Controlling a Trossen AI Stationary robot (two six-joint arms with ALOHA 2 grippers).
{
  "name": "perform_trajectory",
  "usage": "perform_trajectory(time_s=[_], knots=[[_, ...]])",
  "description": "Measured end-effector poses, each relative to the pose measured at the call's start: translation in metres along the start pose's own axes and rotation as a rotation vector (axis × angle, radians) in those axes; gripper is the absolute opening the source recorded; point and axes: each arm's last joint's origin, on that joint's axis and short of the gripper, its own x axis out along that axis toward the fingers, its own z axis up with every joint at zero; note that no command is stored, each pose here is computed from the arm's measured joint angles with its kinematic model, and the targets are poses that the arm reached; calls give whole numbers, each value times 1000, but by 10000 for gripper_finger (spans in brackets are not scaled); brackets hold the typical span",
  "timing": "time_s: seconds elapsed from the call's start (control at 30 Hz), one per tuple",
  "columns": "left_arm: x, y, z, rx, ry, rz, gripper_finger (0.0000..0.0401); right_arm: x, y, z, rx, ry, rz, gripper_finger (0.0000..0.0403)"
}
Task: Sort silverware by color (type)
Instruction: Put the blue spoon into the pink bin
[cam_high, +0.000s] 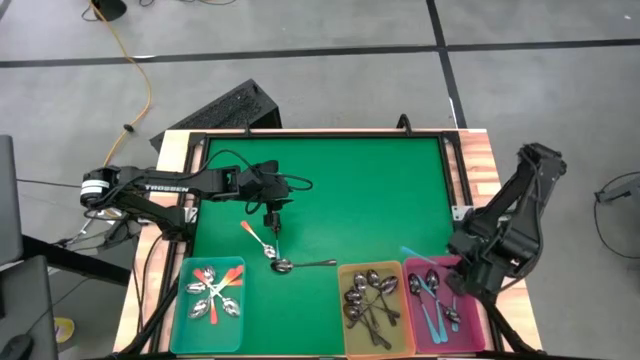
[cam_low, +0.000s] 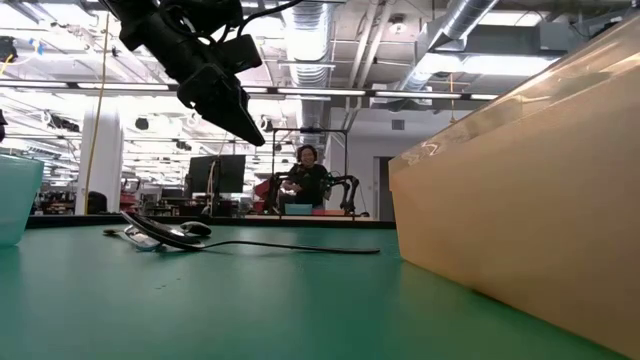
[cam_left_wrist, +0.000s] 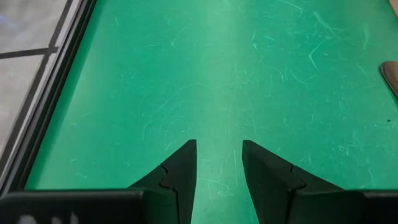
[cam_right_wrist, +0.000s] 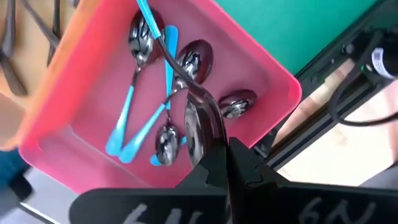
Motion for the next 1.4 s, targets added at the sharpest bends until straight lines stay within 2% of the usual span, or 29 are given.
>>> perform_trajectory(time_s=[0.43, 0.8, 1.27, 1.4], knots=[[0, 0, 0, -2, 1, 8, 114, 14, 8, -11, -400, -5, -106, 7], [0, 0, 0, -1, 1, 8, 114, 20, 13, -13, -773, 22, -140, 7], [0, 2, 0, -2, 10, 53, 114, 20, 13, -12, -1086, 47, -142, 7], [0, 2, 0, -3, 11, 57, 114, 20, 13, -10, -1094, 49, -142, 7]])
